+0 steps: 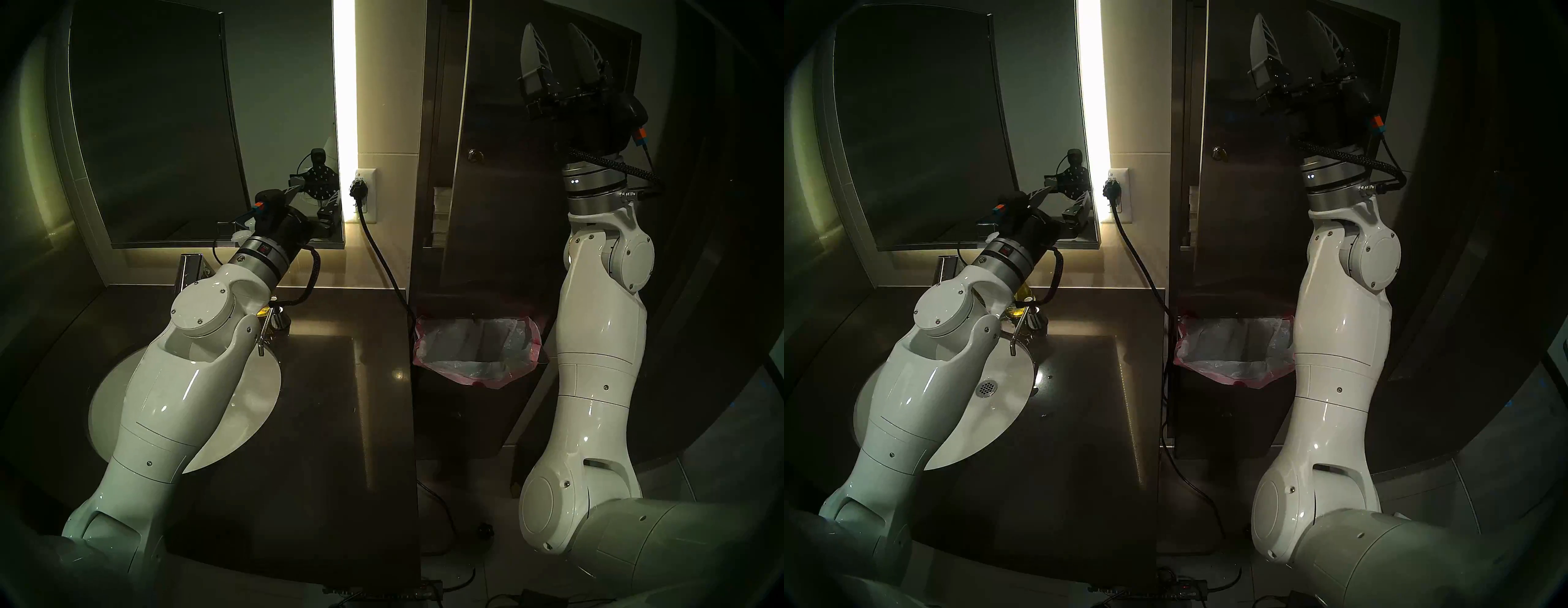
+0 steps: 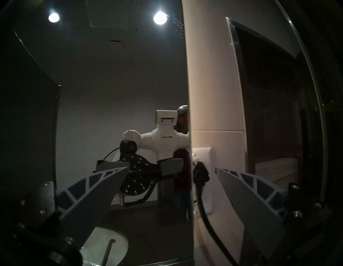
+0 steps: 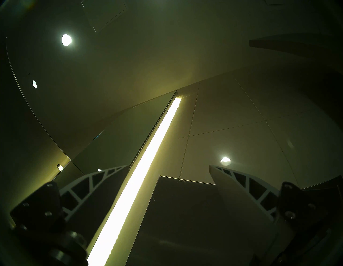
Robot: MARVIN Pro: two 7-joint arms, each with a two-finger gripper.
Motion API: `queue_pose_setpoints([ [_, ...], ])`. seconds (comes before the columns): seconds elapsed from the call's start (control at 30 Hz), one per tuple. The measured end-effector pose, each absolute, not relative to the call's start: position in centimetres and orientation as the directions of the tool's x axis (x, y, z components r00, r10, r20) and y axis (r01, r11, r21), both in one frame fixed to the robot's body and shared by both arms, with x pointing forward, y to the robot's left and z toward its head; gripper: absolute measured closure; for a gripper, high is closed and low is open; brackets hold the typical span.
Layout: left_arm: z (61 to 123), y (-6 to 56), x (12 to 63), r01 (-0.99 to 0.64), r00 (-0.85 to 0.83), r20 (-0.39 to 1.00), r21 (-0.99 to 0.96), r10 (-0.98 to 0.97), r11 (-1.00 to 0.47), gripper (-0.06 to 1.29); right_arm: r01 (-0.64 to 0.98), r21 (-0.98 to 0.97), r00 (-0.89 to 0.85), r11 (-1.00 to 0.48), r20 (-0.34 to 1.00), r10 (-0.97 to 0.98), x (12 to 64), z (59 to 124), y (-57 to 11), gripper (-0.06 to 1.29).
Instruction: Twist key and open towel dispenser
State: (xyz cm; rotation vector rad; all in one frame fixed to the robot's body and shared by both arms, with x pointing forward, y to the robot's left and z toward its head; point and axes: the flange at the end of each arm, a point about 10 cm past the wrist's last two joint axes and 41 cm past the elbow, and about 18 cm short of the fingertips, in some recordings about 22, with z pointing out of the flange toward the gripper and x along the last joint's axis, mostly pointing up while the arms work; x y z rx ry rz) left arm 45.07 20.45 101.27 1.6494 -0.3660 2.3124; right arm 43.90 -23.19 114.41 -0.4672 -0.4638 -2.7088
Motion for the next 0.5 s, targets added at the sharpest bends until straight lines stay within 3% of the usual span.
queue_pose_setpoints([
  [0.5, 103.5, 16.2, 44.6, -0.536, -0.348, 0.930, -0.093, 0.119, -0.839, -0.03, 0.410, 0.240, -0.875, -0.880, 0.378, -0.304, 44.0, 114.4, -22.9, 0.13],
])
